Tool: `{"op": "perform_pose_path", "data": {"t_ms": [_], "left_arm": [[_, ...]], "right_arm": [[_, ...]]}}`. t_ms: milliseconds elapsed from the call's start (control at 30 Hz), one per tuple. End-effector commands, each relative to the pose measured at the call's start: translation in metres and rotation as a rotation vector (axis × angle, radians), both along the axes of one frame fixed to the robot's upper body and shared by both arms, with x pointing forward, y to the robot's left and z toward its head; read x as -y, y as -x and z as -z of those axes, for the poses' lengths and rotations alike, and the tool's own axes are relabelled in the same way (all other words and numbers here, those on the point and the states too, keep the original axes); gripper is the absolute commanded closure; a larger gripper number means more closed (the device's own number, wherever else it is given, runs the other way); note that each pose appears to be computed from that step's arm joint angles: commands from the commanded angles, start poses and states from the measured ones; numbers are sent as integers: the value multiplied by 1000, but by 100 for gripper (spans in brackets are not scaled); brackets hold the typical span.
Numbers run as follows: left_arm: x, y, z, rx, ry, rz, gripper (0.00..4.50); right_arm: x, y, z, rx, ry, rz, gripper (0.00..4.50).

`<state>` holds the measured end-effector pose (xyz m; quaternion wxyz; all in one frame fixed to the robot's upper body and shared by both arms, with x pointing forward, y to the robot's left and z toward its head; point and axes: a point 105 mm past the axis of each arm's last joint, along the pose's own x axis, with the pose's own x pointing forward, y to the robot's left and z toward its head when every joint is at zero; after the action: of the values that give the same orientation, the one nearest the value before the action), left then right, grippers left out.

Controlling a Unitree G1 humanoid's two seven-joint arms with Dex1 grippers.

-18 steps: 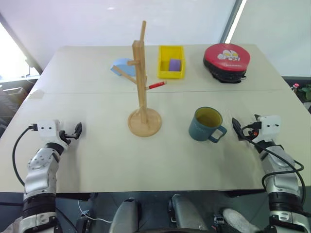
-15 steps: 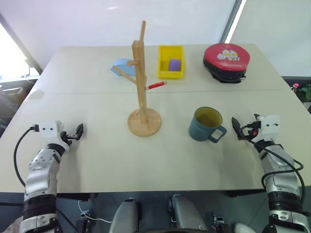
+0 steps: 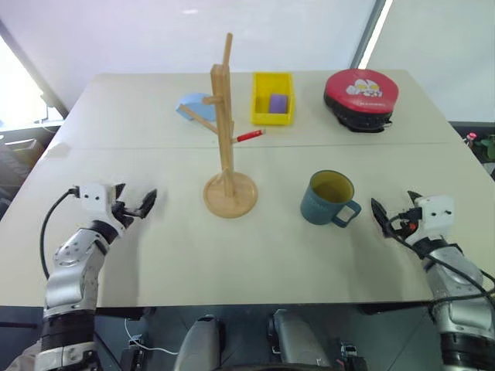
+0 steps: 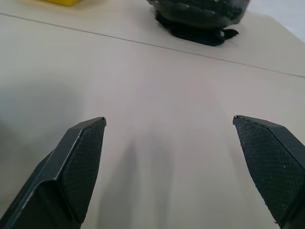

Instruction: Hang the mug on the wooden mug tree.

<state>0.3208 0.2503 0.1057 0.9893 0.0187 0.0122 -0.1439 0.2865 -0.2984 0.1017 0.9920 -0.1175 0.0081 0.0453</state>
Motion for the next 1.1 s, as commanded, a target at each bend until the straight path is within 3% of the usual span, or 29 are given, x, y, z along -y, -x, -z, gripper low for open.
{"op": "perform_pose_path", "data": {"t_ms": [33, 267, 467, 767, 1100], "left_arm": [[40, 11, -11, 33, -18, 239, 0], [121, 44, -13, 13, -35, 690, 0], [156, 65, -18, 39, -68, 877, 0], [173, 65, -35, 110, -74, 929, 0], [178, 69, -42, 131, -81, 941, 0]], "right_arm": [[-4, 14, -23, 49, 28, -56, 7], [-42, 44, 4, -81, 15, -202, 7], [-65, 39, 9, -48, -15, -210, 7], [-52, 18, 11, 20, -63, -51, 7], [-56, 2, 20, 30, -121, -13, 7]]}}
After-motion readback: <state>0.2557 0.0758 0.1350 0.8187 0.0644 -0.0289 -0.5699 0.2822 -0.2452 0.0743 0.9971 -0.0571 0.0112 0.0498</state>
